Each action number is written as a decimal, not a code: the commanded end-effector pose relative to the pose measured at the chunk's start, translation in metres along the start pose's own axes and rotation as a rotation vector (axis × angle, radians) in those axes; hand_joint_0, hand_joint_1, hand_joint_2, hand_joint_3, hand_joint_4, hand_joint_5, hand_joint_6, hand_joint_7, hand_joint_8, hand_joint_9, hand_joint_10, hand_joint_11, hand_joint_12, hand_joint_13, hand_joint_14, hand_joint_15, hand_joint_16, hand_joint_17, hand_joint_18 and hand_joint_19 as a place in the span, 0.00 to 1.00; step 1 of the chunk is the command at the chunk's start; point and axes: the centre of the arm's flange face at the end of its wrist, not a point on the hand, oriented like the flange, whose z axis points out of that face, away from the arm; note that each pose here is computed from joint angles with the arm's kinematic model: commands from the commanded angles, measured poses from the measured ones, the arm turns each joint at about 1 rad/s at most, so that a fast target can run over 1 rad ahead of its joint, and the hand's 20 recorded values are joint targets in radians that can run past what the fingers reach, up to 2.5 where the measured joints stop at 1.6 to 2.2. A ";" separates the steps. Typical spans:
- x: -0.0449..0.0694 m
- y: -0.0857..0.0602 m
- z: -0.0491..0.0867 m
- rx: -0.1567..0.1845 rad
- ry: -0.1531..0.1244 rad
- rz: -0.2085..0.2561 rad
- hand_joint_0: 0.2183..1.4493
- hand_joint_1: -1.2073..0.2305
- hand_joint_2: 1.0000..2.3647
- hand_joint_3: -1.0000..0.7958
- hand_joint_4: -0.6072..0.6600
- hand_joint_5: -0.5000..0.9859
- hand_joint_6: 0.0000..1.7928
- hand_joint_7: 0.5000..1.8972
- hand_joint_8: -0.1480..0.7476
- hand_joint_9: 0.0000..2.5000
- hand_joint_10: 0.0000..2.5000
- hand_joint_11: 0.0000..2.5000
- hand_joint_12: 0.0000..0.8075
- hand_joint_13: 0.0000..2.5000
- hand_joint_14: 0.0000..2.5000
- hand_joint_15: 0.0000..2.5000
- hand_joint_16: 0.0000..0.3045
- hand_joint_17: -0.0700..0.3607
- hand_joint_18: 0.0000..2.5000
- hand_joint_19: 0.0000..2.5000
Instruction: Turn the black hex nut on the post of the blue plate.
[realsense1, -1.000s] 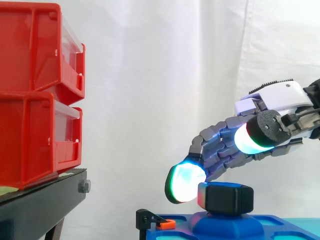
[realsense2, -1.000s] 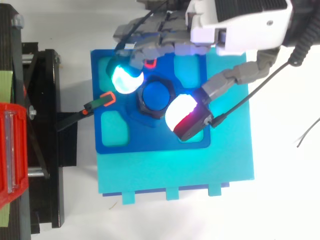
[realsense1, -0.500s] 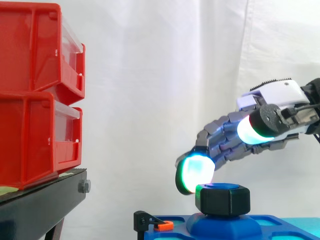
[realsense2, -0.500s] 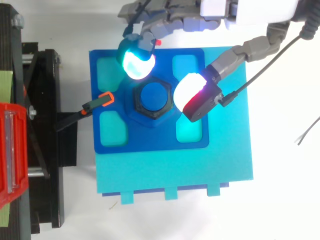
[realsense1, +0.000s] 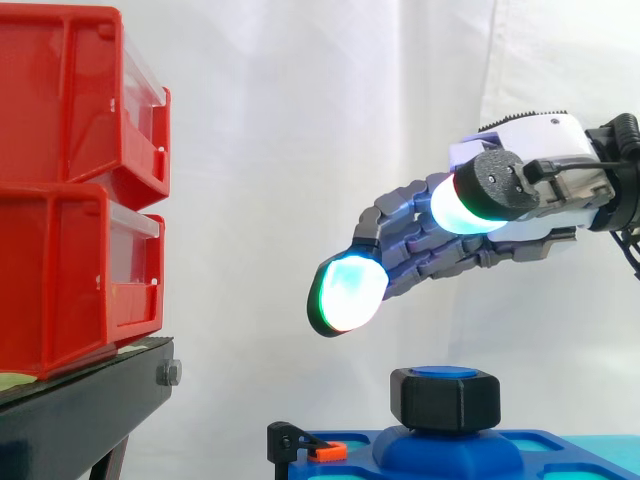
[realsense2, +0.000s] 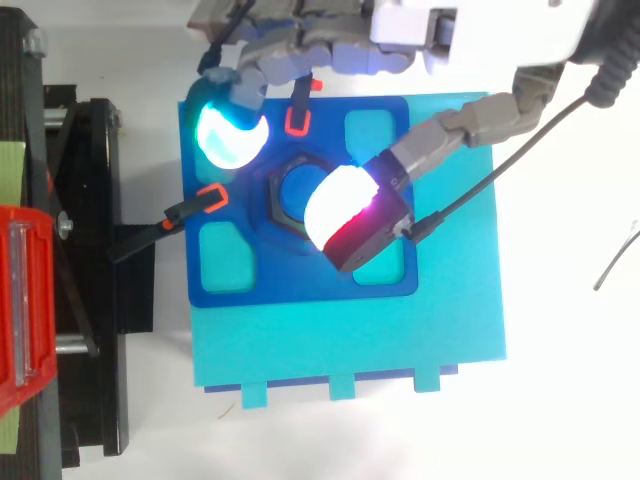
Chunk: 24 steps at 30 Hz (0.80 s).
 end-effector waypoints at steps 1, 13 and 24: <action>0.005 0.007 0.003 0.011 0.000 -0.005 0.19 0.60 0.00 0.28 0.62 0.19 0.28 0.22 0.42 0.07 0.00 0.00 0.45 0.05 0.00 0.00 0.18 0.45 0.00 0.00; 0.025 0.028 0.005 0.040 0.054 -0.005 0.19 0.60 0.00 0.28 0.63 0.19 0.28 0.22 0.42 0.07 0.00 0.00 0.45 0.05 0.00 0.00 0.18 0.45 0.00 0.01; 0.033 0.036 0.006 0.059 0.070 -0.007 0.19 0.60 0.00 0.28 0.63 0.20 0.28 0.22 0.43 0.07 0.00 0.00 0.45 0.05 0.00 0.00 0.18 0.45 0.00 0.01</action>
